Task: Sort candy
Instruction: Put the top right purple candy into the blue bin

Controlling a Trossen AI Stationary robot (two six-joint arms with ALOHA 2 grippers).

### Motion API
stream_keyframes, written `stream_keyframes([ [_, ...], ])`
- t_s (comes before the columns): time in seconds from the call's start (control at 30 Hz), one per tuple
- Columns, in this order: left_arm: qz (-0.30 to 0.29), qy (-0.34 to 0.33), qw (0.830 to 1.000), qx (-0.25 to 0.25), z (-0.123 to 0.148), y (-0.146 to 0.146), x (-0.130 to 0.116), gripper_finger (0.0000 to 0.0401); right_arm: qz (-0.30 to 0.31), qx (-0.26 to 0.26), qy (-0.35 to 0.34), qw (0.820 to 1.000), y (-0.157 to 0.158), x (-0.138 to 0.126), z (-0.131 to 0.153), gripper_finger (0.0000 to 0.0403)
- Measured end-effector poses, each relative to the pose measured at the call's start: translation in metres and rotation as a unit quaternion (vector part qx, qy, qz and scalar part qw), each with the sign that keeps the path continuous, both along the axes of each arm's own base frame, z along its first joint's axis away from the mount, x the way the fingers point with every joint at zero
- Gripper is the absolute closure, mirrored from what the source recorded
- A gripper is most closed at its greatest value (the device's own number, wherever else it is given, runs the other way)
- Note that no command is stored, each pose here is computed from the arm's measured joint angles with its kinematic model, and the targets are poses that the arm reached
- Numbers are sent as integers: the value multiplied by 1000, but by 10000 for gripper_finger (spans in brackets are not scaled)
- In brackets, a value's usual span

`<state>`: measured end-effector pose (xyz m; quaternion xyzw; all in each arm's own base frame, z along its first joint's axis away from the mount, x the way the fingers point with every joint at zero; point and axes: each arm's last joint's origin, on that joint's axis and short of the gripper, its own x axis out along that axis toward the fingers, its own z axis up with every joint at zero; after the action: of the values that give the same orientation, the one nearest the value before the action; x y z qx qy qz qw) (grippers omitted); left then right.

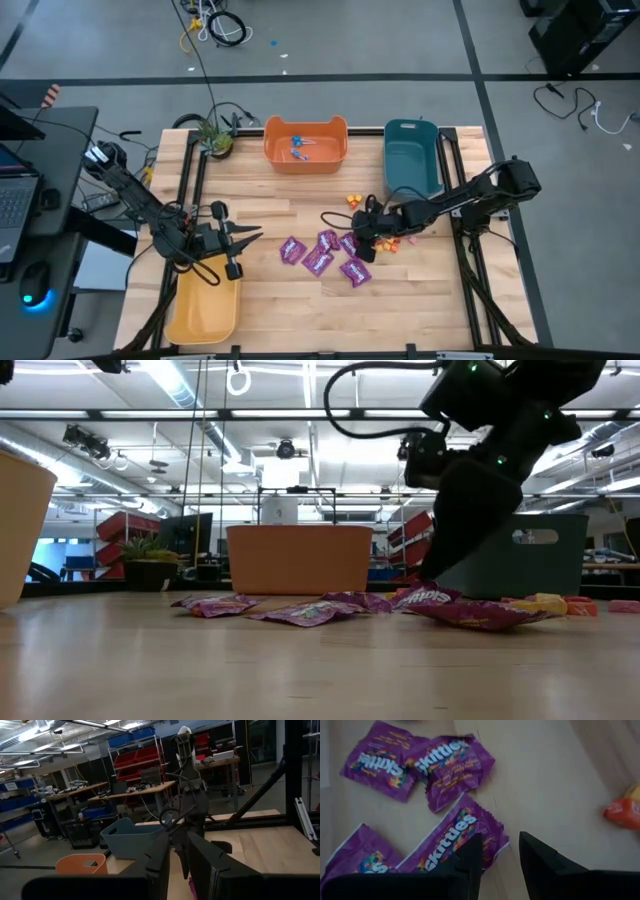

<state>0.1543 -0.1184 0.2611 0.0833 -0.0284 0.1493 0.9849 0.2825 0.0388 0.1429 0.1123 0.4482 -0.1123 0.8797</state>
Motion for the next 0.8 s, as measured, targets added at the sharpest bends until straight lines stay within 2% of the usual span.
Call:
stream_keyframes([
  [0.57, 7, 4, 1000, 2, -1, 0, 0, 334, -19, 8, 25, 999, -2, 6, -21, 289],
  [0.7, 8, 5, 1000, 1, -1, 0, 0, 334, -21, 3, 29, 999, -1, 8, -27, 302],
  [0.8, 8, 4, 1000, 1, -1, 0, 0, 334, -19, -3, 32, 999, -2, 8, -29, 328],
])
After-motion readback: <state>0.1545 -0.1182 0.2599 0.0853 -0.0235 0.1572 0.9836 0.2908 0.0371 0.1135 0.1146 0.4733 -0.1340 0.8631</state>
